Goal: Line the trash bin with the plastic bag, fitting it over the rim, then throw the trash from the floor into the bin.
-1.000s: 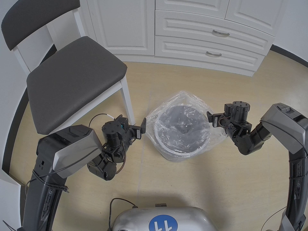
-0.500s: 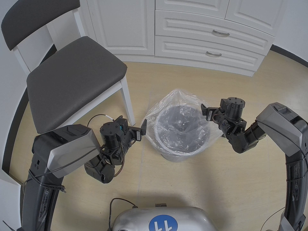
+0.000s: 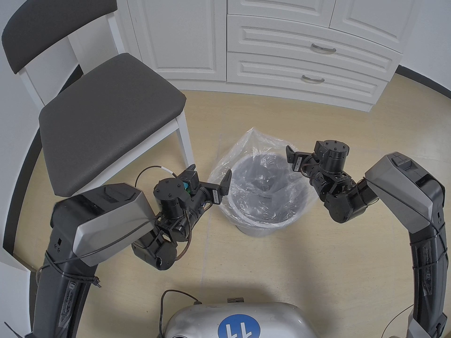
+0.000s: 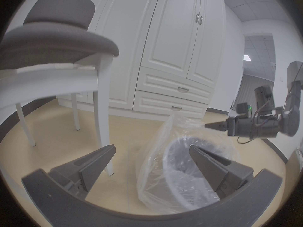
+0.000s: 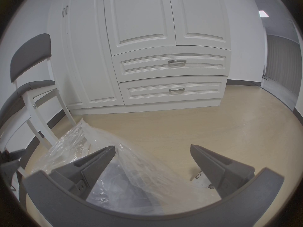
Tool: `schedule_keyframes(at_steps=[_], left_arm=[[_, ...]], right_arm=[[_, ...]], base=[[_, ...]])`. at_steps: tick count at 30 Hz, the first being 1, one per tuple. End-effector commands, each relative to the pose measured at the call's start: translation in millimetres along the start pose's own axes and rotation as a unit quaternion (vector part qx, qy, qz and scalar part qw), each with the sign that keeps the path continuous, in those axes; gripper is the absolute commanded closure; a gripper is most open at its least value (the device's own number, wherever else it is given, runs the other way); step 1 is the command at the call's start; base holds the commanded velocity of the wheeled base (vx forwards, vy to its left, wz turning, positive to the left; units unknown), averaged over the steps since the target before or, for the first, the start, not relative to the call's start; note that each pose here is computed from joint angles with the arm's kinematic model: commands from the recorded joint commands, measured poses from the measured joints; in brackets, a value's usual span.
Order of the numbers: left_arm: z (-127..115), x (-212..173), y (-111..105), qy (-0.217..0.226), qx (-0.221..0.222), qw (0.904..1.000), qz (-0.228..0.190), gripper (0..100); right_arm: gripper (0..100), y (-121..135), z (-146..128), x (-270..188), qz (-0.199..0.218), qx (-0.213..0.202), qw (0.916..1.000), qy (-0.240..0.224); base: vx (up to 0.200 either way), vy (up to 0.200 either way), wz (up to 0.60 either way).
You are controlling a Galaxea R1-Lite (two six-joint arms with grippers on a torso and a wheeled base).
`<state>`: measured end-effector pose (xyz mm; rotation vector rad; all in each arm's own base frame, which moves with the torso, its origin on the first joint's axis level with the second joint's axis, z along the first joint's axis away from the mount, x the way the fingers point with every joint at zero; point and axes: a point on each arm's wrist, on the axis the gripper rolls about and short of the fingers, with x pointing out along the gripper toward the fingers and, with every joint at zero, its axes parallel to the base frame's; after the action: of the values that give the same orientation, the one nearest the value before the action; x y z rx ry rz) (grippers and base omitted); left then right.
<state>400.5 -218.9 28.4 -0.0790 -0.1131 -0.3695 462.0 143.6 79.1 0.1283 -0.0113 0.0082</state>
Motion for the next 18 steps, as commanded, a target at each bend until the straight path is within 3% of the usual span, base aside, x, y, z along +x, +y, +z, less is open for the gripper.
schedule_keyframes(at_steps=[1, 9, 18], left_arm=[[-37, 18, 22, 0.024, 0.0, 0.9993, 0.028, 0], [-38, 34, 36, 0.017, -0.015, 0.9984, 0.051, 0], [-31, 47, 39, -0.017, -0.02, 0.9972, 0.07, 0]], right_arm=[[0, -7, 2, 7, -0.009, 0.003, 0.9999, -0.009], [0, -21, -2, 21, -0.024, 0.005, 0.9995, -0.019], [0, -26, -28, 40, -0.03, 0.006, 0.9993, -0.02]], base=[[0.0, 0.0, 0.0], [0.0, 0.0, 0.0], [0.0, 0.0, 0.0]])
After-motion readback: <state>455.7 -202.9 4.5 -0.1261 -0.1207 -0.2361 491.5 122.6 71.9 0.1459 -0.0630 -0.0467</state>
